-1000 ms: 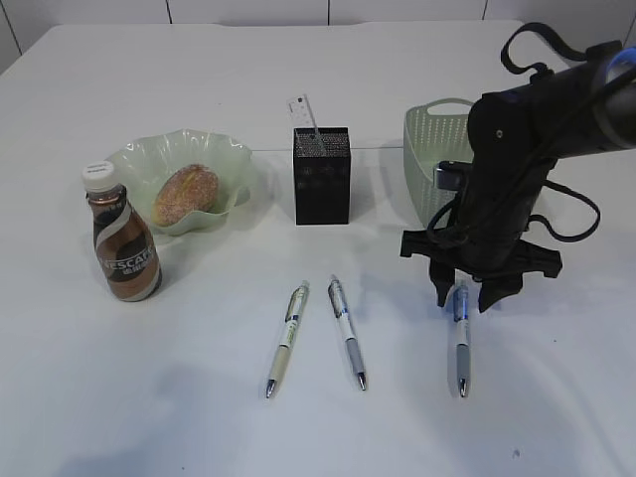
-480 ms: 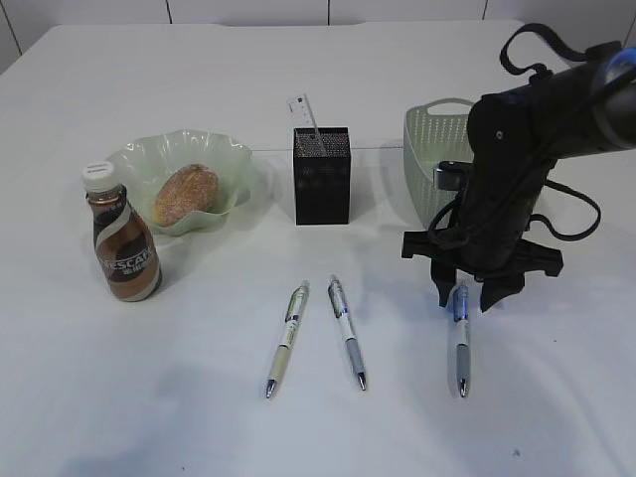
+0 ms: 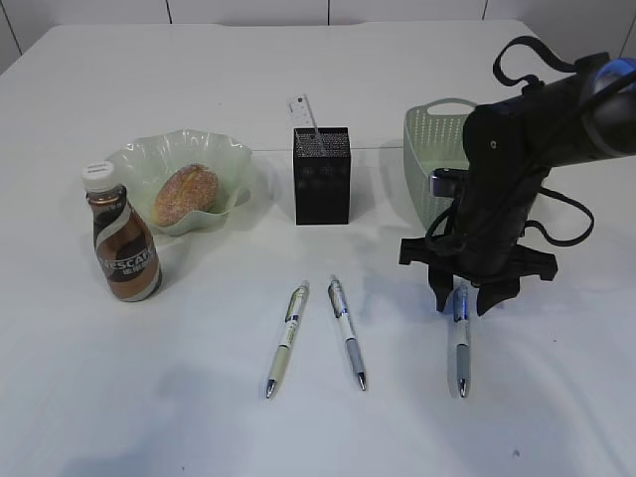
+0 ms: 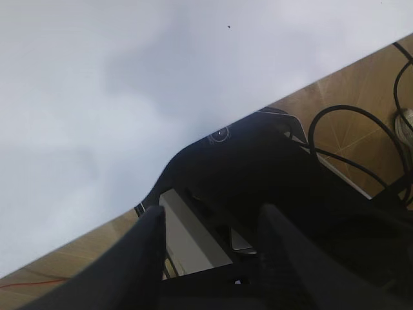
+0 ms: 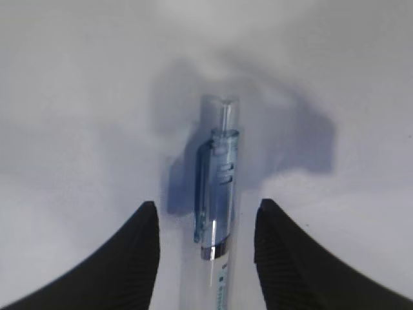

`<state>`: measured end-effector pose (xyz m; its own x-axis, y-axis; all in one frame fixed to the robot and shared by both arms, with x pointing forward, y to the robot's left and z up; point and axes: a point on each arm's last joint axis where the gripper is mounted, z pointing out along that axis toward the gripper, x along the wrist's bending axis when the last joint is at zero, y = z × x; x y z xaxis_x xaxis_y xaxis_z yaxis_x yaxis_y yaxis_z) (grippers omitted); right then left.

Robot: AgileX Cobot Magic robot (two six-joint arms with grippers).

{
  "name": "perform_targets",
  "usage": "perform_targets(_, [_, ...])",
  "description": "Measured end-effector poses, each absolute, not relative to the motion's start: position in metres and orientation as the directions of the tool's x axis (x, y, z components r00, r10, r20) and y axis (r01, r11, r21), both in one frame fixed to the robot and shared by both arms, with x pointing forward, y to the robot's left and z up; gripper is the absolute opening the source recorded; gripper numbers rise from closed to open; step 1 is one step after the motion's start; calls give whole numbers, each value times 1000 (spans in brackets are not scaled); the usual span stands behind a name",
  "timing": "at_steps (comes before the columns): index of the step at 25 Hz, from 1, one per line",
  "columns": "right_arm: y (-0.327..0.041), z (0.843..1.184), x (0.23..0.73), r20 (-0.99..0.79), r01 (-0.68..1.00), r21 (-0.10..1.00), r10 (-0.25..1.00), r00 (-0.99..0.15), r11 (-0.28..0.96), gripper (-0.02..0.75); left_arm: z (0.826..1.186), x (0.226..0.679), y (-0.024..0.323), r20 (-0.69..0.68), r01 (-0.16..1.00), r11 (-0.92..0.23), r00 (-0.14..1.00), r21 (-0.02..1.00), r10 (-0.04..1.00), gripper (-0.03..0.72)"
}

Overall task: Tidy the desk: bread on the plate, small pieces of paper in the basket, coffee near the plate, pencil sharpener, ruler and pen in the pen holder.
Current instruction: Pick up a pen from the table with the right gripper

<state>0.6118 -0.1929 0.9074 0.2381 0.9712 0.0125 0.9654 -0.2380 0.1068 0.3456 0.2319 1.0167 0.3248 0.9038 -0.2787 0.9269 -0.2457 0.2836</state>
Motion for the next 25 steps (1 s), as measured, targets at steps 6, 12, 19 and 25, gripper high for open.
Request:
perform_targets(6, [-193,903,613,11,969,105,974,225,-225,386,1017,346,232,-279,927,-246,325,284,904,328])
perform_targets(12, [-192,901,615,18,968,117,975,222,-222,381,1017,346,232,-279,927,-246,325,284,904,328])
perform_targets(19, [-192,899,615,17,968,116,975,221,-222,323,1017,346,232,-279,927,-246,325,284,904,328])
perform_targets(25, [-192,899,616,22,968,123,975,219,-220,316,1017,346,232,-279,927,-246,325,284,904,328])
